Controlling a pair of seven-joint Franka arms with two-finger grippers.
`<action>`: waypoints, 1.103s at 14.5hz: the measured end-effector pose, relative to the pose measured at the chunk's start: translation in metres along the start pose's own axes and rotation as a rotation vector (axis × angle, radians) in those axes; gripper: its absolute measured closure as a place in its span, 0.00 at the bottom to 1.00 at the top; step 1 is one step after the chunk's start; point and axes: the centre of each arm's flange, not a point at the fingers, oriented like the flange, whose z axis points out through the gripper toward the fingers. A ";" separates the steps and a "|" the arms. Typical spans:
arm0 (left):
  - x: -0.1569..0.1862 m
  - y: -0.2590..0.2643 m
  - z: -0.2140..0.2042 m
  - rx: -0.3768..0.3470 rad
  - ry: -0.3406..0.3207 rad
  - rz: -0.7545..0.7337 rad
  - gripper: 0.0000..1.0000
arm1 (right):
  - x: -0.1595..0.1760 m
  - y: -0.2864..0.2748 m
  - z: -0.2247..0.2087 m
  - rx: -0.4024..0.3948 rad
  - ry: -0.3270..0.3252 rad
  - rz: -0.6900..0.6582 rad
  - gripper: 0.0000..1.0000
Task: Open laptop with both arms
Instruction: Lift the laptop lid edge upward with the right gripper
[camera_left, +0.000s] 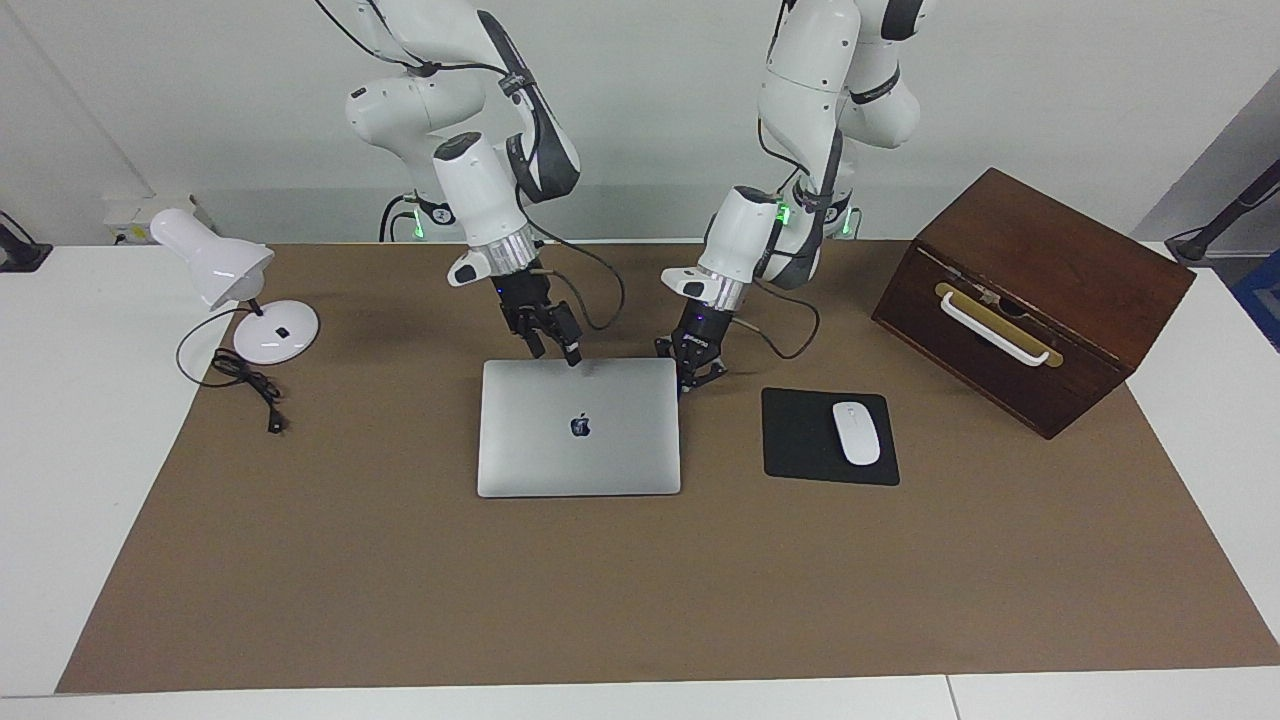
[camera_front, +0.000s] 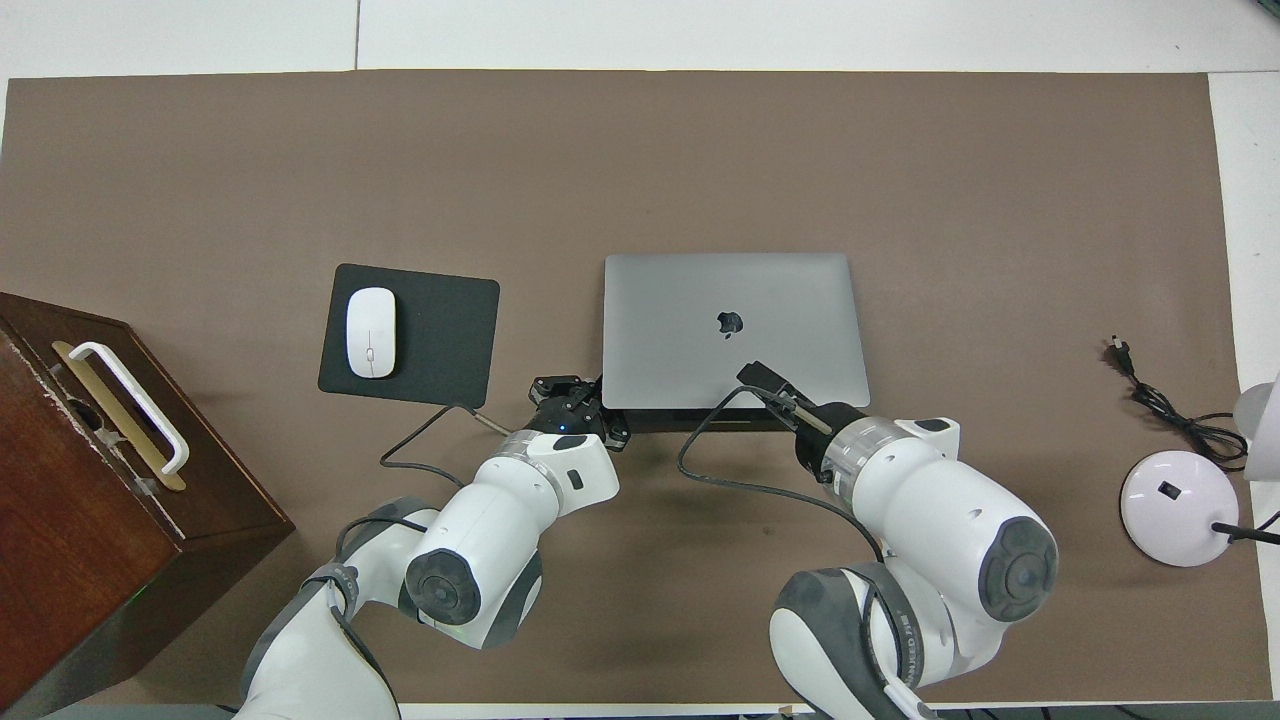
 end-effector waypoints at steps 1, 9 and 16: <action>0.000 0.000 0.000 0.000 0.000 0.001 0.99 | 0.001 -0.001 0.000 0.001 0.001 0.001 0.00; 0.000 0.001 0.000 -0.002 0.001 0.007 0.99 | 0.003 -0.004 -0.001 0.006 0.004 0.003 0.00; 0.000 0.002 0.001 -0.002 0.002 0.011 0.99 | 0.017 -0.025 -0.005 0.018 -0.010 0.016 0.00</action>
